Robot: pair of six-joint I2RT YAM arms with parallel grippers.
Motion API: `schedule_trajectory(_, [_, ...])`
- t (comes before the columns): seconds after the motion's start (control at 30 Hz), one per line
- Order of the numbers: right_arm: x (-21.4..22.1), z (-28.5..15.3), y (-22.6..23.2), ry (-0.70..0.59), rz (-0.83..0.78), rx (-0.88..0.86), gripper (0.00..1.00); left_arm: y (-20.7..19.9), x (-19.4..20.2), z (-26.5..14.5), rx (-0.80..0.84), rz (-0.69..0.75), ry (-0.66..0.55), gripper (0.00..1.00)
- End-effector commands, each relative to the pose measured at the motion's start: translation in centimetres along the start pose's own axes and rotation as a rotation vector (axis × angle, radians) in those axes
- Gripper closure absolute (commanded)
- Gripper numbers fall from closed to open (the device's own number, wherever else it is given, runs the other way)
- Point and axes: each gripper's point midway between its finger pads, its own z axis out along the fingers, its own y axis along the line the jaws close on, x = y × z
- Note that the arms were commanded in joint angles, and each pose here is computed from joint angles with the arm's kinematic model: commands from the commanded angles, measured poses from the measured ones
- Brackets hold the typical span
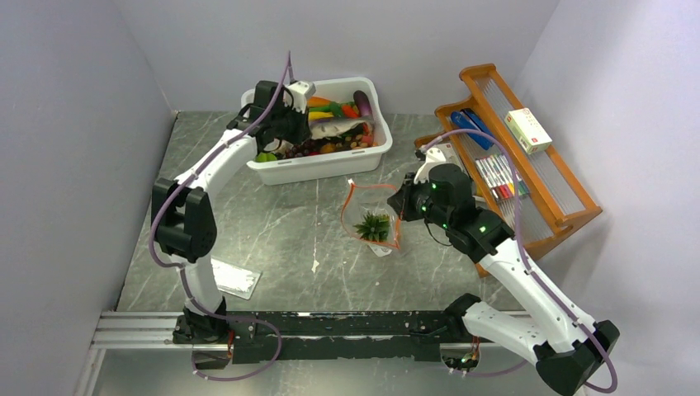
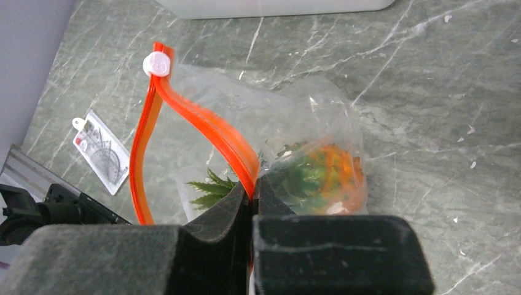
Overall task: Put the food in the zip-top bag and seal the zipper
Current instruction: Pick up the fake fish from the bin.
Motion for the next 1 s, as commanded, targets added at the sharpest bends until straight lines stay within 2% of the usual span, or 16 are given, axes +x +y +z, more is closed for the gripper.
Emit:
schedule_trajectory(0.0, [-1.1, -0.3, 0.0, -0.050, 0.019, 0.001, 1.00, 0.5, -1.6, -2.8, -0.066, -0.017, -0.052, 0.93])
schedule_trajectory(0.27, [-1.1, 0.5, 0.0, -0.051, 0.035, 0.009, 1.00, -2.5, -3.2, -8.5, 0.009, -0.026, -0.104, 0.93])
schedule_trajectory(0.47, [-0.9, 1.4, -0.6, -0.032, 0.044, 0.046, 1.00, -5.6, -2.8, -14.0, 0.102, 0.001, -0.122, 0.93])
schedule_trajectory(0.8, [-1.0, 1.8, -2.4, -0.027, 0.024, 0.150, 1.00, -9.3, 0.7, -21.0, 0.208, 0.019, -0.063, 0.93])
schedule_trajectory(0.97, [-2.3, 1.5, -3.0, -0.050, -0.009, 0.198, 1.00, -11.0, 2.1, -22.4, 0.288, -0.005, 0.019, 0.93])
